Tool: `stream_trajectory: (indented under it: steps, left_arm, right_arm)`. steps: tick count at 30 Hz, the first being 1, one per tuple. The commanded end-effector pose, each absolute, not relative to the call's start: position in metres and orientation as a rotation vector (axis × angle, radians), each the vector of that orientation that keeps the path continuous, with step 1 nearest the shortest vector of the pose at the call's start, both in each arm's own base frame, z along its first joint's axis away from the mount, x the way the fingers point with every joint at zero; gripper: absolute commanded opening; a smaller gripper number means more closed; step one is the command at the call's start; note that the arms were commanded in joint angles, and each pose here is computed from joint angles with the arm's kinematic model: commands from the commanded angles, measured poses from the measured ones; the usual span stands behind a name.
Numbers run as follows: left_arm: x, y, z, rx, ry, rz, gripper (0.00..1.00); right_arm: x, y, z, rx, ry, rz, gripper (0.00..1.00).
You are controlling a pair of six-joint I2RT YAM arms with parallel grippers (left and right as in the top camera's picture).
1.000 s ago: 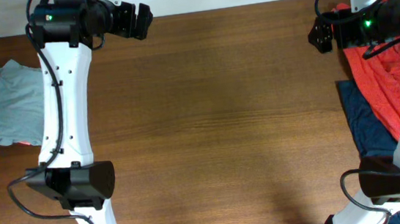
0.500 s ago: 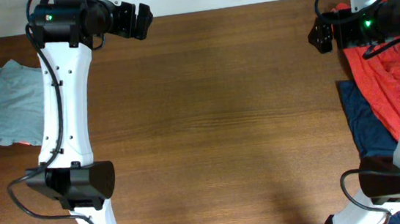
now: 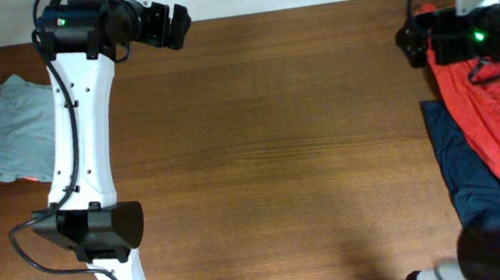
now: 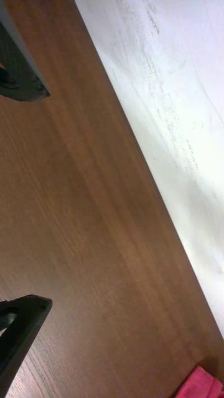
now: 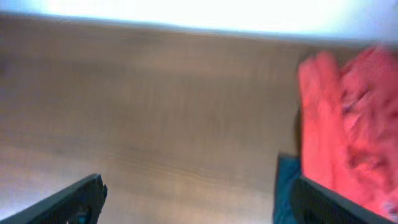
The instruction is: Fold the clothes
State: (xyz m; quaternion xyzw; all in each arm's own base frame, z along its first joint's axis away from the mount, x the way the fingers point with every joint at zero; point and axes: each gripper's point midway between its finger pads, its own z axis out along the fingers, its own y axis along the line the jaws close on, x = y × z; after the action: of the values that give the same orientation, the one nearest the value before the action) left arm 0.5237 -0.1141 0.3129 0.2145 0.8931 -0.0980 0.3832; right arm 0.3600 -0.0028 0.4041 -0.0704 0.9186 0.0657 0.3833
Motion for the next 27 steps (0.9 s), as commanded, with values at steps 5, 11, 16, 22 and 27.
stream_trajectory:
  steps: [5,11,16,22,27]
  left_arm:
    - [0.523,-0.112,0.316,0.560,2.267,-0.232,0.99]
    - [0.523,-0.112,0.316,0.560,2.267,-0.232,0.99]
    - [0.523,-0.112,0.316,0.560,2.267,-0.232,0.99]
    - [0.523,-0.112,0.316,0.560,2.267,-0.232,0.99]
    - [0.523,-0.112,0.316,0.560,2.267,-0.232,0.99]
  right_arm:
    - [0.320,0.002,0.460,-0.219,1.910,0.035,0.99]
    - [0.290,0.005,0.420,-0.232,1.670,-0.023,0.99]
    - [0.267,0.008,0.334,-0.236,1.576,-0.045,0.99]
    - [0.255,0.009,0.258,-0.238,1.524,-0.056,0.99]
    - [0.250,0.010,0.212,-0.237,1.541,-0.052,0.99]
